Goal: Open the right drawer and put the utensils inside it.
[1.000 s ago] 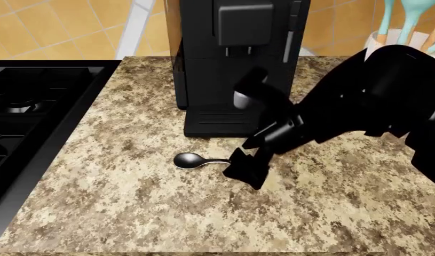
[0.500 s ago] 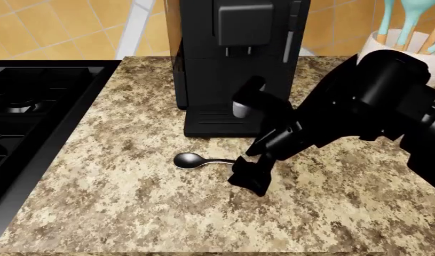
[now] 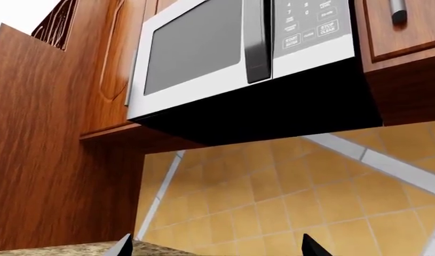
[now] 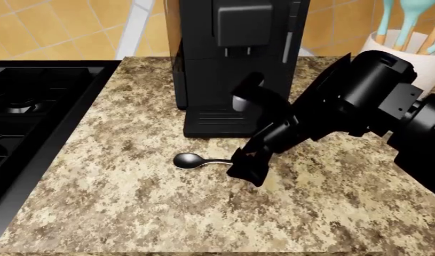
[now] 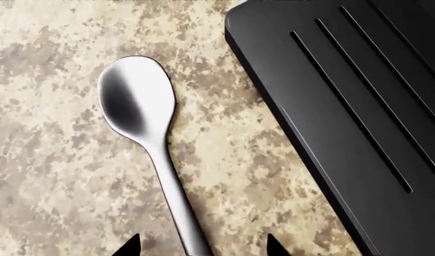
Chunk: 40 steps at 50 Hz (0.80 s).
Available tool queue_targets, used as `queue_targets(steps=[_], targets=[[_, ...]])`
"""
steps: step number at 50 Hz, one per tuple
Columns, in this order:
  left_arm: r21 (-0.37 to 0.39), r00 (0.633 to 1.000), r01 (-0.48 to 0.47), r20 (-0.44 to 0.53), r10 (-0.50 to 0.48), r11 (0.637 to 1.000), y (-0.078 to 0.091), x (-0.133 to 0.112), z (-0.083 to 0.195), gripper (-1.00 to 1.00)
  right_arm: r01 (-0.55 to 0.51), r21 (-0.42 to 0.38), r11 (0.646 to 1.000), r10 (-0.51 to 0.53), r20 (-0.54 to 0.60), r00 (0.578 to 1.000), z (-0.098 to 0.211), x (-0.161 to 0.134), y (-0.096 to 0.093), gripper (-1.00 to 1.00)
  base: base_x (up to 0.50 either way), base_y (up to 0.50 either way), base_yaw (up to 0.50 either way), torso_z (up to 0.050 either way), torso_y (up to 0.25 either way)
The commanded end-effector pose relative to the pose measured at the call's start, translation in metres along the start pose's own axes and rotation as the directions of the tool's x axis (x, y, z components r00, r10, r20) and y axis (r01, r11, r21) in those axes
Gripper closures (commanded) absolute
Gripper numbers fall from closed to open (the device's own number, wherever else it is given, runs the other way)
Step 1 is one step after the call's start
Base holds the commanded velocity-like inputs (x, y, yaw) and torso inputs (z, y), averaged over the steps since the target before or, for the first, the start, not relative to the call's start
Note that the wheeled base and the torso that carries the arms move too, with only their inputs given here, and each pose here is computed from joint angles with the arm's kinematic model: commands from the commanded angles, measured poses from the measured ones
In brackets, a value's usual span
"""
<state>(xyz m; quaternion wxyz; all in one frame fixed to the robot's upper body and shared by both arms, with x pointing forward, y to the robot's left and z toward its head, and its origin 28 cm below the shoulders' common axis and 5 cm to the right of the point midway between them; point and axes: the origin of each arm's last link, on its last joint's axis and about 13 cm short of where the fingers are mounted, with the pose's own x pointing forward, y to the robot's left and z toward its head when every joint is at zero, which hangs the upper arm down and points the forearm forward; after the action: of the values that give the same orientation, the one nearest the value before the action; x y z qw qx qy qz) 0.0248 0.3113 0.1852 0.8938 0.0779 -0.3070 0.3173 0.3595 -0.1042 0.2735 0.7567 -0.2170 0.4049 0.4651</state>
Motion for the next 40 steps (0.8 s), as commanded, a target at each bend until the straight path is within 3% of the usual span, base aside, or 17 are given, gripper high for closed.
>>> queue_targets(steps=[1,10,23,24,40], targets=[[0.004,1.000,0.003,-0.003,-0.003,1.000,-0.001,0.000,-0.001,-1.00,-0.030,-0.017,0.999,0.030,-0.025,0.999,-0.004,0.028,-0.002,-1.00,0.00,0.00,0.00,0.000,0.000],[0.004,1.000,0.002,-0.001,-0.002,1.000,-0.002,0.000,0.000,-1.00,-0.098,-0.076,0.992,0.094,-0.051,0.994,-0.001,0.040,0.005,-1.00,0.00,0.00,0.00,-0.002,0.000],[0.009,1.000,0.007,-0.007,-0.007,1.000,-0.001,0.001,-0.003,-1.00,-0.095,-0.068,0.993,0.087,-0.116,0.989,-0.011,0.047,0.004,-1.00,0.00,0.00,0.00,-0.003,0.000],[0.009,1.000,0.007,-0.007,-0.007,1.000,-0.001,0.001,-0.003,-1.00,-0.093,-0.070,0.993,0.084,-0.120,0.989,-0.012,0.047,0.004,1.00,0.00,0.00,0.00,0.000,0.000],[0.011,1.000,0.013,0.005,-0.014,1.000,-0.004,0.001,0.001,-1.00,-0.067,-0.107,0.992,0.055,-0.116,0.992,-0.012,0.038,0.011,1.00,0.00,0.00,0.00,-0.003,0.000]])
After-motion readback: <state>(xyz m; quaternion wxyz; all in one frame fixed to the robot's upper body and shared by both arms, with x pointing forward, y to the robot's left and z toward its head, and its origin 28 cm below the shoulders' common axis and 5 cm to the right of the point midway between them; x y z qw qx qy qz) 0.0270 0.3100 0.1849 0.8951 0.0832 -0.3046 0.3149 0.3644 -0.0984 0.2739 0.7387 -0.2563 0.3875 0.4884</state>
